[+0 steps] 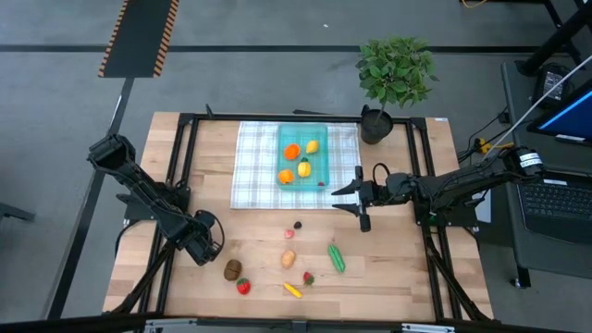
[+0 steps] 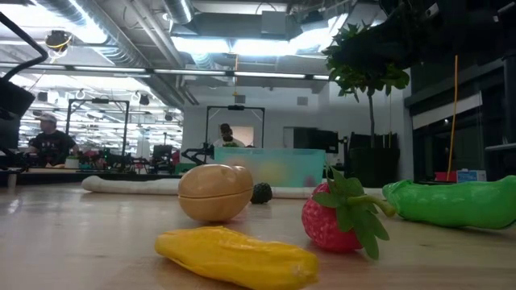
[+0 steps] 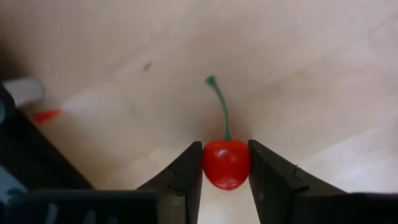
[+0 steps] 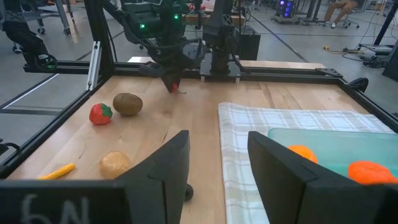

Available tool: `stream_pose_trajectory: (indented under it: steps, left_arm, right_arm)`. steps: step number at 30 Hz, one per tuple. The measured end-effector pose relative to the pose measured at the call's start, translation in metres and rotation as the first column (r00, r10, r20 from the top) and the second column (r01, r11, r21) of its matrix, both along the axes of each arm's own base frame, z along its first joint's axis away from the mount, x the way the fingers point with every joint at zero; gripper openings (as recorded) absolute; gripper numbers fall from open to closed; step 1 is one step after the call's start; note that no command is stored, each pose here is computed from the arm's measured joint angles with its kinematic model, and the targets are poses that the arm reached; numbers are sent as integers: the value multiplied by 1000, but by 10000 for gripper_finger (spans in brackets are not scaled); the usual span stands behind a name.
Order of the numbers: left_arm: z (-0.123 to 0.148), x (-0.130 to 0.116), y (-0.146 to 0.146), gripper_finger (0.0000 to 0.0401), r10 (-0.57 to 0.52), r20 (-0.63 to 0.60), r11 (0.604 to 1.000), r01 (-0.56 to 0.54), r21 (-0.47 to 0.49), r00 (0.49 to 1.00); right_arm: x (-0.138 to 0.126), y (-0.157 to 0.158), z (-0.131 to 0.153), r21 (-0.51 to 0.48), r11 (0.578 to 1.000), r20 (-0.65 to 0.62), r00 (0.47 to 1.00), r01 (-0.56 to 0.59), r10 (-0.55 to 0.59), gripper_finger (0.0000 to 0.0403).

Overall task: Pick and placing Produce into tupperware
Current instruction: Put the red cherry into the green bin

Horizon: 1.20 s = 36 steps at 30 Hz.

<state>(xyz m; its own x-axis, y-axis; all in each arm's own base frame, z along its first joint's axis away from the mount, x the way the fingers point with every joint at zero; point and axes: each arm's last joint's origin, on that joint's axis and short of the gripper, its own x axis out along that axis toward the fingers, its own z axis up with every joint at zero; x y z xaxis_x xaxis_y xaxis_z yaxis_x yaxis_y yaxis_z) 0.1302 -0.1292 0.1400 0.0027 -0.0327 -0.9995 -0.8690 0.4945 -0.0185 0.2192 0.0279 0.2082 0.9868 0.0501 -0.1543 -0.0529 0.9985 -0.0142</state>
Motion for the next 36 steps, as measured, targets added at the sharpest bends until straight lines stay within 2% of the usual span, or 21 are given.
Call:
stream_pose_trajectory:
  steps: [4, 8, 12, 17, 25, 28, 31, 34, 36]
  left_arm:
    - [0, 0, 0, 108, 1, -38, 999, -3, -37, 999]
    - [0, 1, 2, 93, 6, -37, 999, -8, -38, 999]
    - [0, 5, 5, 94, -12, -25, 999, 11, -32, 1000]
    - [0, 16, 13, 106, -68, 52, 998, 67, 9, 996]
    - [13, 32, 36, 93, -154, 217, 982, 126, 141, 964]
    - [23, 37, 44, 103, -205, 317, 967, 142, 209, 926]
    - [36, 42, 50, 106, -282, 421, 940, 161, 300, 862]
    - [49, 48, 55, 98, -385, 497, 890, 171, 422, 778]
    - [59, 50, 58, 93, -460, 521, 840, 163, 517, 719]
  right_arm:
    - [0, 0, 0, 0, 1000, 0, 1000, 0, 0, 165]
    - [0, 0, 0, 0, 1000, 0, 1000, 0, 0, 165]
    - [0, 0, 0, 0, 1000, 0, 1000, 0, 0, 165]
    - [0, 0, 0, 0, 1000, 0, 1000, 0, 0, 165]
    - [0, 0, 0, -2, 1000, 0, 1000, 0, 0, 165]
    - [0, 0, 0, -2, 1000, 0, 1000, 0, 0, 165]
    - [0, 0, 0, -3, 1000, 0, 1000, 0, 0, 165]
    - [0, 0, 0, -3, 1000, 0, 1000, 0, 0, 165]
    - [0, 0, 0, -3, 1000, 0, 1000, 0, 0, 165]
